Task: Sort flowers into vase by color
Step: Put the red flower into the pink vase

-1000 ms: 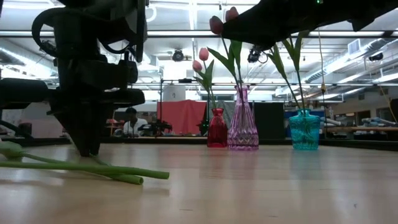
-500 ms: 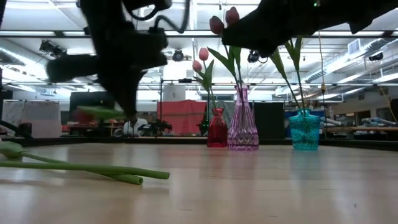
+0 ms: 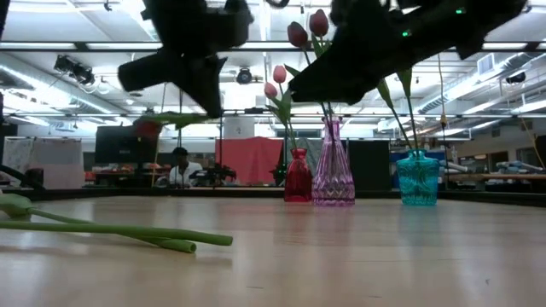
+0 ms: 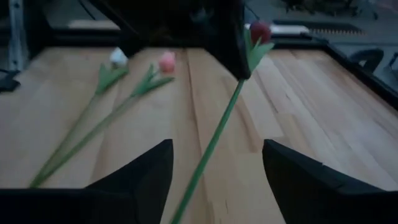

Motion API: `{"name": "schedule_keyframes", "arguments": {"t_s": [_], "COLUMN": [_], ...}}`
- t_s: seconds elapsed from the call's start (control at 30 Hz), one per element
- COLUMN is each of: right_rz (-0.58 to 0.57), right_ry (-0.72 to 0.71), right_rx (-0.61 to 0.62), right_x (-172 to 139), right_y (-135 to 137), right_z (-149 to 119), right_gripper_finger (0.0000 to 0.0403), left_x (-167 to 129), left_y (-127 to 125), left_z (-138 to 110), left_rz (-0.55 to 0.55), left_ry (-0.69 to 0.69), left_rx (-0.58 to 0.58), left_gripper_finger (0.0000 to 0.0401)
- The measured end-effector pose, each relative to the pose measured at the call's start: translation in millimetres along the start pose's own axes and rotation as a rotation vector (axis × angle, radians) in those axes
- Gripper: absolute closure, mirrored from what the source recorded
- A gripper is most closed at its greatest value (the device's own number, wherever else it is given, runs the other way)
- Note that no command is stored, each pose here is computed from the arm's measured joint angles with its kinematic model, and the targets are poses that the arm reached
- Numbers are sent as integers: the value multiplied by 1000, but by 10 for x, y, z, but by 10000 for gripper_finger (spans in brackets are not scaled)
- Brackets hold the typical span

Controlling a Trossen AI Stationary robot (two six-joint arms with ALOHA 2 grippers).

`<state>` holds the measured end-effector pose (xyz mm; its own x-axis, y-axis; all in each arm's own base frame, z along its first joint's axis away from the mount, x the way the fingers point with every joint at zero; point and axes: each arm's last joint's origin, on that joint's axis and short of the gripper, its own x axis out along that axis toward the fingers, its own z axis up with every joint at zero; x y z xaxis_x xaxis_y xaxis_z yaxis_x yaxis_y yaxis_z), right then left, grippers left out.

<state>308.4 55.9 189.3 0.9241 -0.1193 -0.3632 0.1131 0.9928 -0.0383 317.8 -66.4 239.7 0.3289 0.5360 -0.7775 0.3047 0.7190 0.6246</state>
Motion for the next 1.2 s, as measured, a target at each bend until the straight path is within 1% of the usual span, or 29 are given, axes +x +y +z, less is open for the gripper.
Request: {"name": "schedule_keyframes", "arguments": {"t_s": [0.13, 0.2, 0.27, 0.33, 0.43, 0.53, 0.57, 0.6, 0.7, 0.77, 0.83, 0.9, 0.97, 1.07, 1.2], "right_rz": [-24, -32, -47, -54, -62, -74, -72, -72, -95, -124, -188, -259, -321, -376, -420], "right_ry": [75, 94, 92, 98, 98, 130, 136, 139, 162, 184, 174, 139, 110, 61, -34], "right_rx": [-20, -27, -27, -27, -14, 20, 26, 35, 65, 75, 86, 96, 89, 73, 21], "right_x": [137, 196, 242, 279, 295, 281, 280, 272, 257, 239, 209, 182, 153, 101, 45], "right_y": [18, 36, 46, 41, 16, -34, -49, -58, -78, -92, -106, -105, -82, 3, 129], "right_z": [25, 40, 71, 80, 91, 80, 80, 85, 71, 55, 75, 111, 136, 177, 271], "right_gripper_finger": [140, 148, 167, 199, 270, 360, 380, 389, 389, 394, 396, 394, 394, 395, 395], "left_x": [-81, -112, -132, -134, -140, -145, -150, -164, -211, -251, -302, -297, -255, -148, -94], "left_y": [96, 122, 142, 141, 133, 130, 129, 128, 120, 108, 91, 21, -77, -185, -217], "left_z": [27, 28, 35, 29, 33, 50, 55, 59, 70, 74, 99, 107, 97, -12, -186], "left_rz": [44, 49, 54, 54, 52, 53, 54, 54, 37, -25, -105, -172, -214, -223, -203], "left_ry": [3, 10, 8, 13, 9, -7, -13, -22, -56, -88, -172, -270, -356, -419, -551], "left_rx": [-8, -4, -7, -2, -24, -70, -85, -94, -140, -181, -242, -274, -296, -343, -456], "left_gripper_finger": [401, 401, 401, 401, 397, 378, 369, 359, 330, 317, 312, 312, 314, 321, 330]}}
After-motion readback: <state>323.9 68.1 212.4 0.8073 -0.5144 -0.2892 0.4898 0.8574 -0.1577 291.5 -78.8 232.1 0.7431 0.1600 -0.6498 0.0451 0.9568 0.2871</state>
